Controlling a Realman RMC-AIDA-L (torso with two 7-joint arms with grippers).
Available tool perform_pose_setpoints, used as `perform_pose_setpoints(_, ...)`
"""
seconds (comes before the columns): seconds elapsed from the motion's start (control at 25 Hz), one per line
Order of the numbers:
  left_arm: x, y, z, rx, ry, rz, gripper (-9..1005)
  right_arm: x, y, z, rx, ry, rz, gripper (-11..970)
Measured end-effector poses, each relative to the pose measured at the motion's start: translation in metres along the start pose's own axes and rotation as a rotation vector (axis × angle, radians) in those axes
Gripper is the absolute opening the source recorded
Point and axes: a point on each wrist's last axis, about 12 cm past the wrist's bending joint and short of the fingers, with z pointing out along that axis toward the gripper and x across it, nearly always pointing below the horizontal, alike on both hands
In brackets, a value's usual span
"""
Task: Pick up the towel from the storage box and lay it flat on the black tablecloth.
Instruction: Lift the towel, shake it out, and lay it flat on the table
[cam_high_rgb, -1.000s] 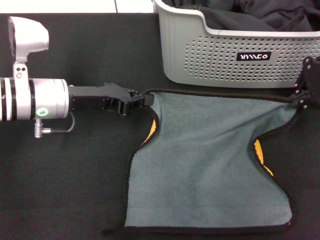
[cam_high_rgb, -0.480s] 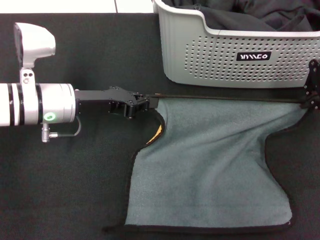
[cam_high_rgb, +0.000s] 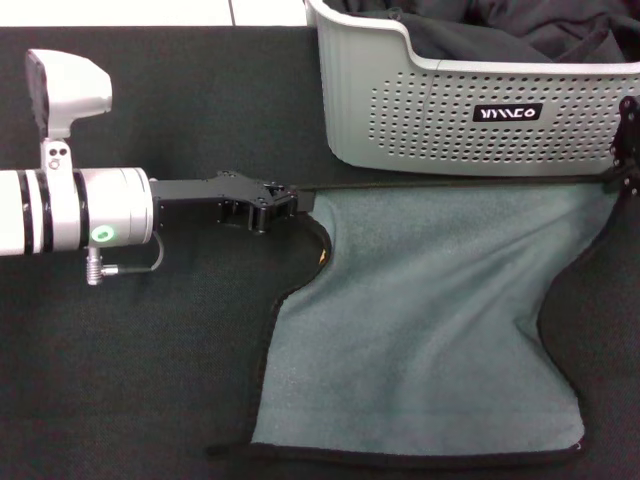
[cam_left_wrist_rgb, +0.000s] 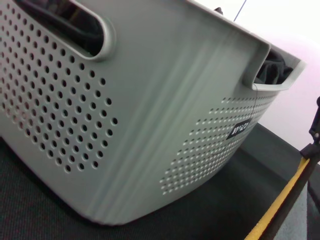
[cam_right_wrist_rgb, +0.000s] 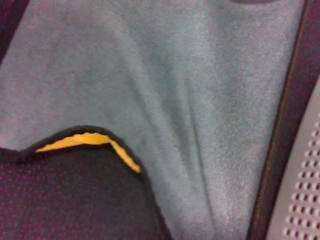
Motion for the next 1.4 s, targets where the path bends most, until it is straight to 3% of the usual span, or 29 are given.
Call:
perform_pose_setpoints(0.44, -0.003, 0.004, -0.007, -0.033, -0.088, -0.023, 26, -0.007, -0.005, 0.0, 0.044, 0.019, -0.058, 11)
perform_pose_setpoints(1.4, 0.009, 0.008, -0.017, -0.08, -0.111, -0.049, 36, -0.037, -0.01, 0.015, 0.062, -0.029, -0.167, 11)
